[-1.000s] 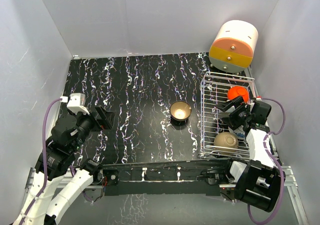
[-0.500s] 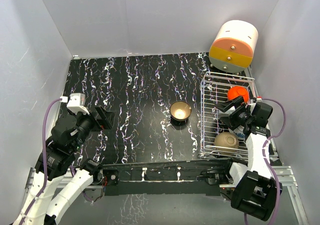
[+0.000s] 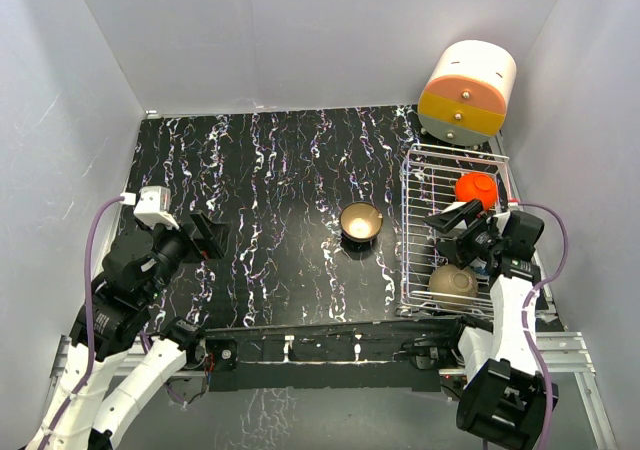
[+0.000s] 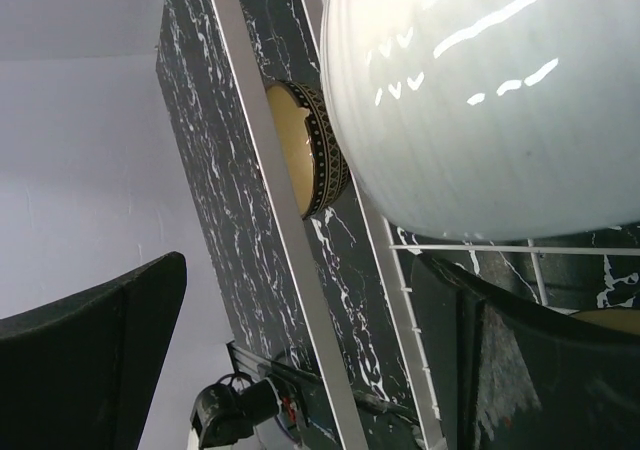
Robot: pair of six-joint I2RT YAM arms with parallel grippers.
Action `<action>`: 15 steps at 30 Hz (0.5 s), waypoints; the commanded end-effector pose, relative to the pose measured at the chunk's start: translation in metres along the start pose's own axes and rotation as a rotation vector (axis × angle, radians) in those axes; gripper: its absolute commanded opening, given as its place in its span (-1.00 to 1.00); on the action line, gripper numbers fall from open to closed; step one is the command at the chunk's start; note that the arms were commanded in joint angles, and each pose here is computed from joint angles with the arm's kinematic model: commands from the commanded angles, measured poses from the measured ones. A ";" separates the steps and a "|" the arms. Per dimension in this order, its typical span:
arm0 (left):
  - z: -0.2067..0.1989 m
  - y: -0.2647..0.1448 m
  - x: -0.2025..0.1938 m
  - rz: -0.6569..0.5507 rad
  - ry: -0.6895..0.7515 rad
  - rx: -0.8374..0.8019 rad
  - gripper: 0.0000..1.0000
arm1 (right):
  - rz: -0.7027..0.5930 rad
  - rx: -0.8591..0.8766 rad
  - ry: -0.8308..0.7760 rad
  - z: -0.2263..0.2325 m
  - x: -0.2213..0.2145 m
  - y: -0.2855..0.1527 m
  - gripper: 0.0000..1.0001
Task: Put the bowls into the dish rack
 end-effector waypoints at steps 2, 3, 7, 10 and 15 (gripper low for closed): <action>-0.002 0.001 0.000 -0.003 0.000 -0.019 0.94 | 0.035 0.066 -0.036 0.004 -0.009 -0.003 0.98; -0.002 0.002 -0.002 -0.001 -0.001 -0.020 0.94 | 0.043 0.074 -0.041 0.005 -0.010 -0.003 0.98; -0.002 0.005 -0.006 0.001 -0.015 -0.026 0.94 | 0.057 0.112 -0.067 0.017 -0.011 -0.007 0.98; -0.003 0.006 -0.007 0.007 -0.018 -0.029 0.95 | 0.065 0.152 -0.100 0.033 -0.010 -0.010 0.98; -0.003 0.006 -0.007 0.007 -0.014 -0.024 0.94 | 0.089 0.226 -0.155 0.065 -0.011 -0.018 0.98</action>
Point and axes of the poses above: each gripper's point midway between its finger pads, its own y axis out along the fingers, its own z axis along the line the jaws close on, x = y × z, the point moved 7 cm from there along -y, back along the fingers, and after that the axes turned 8 degrees about y, right-handed, at the moved point
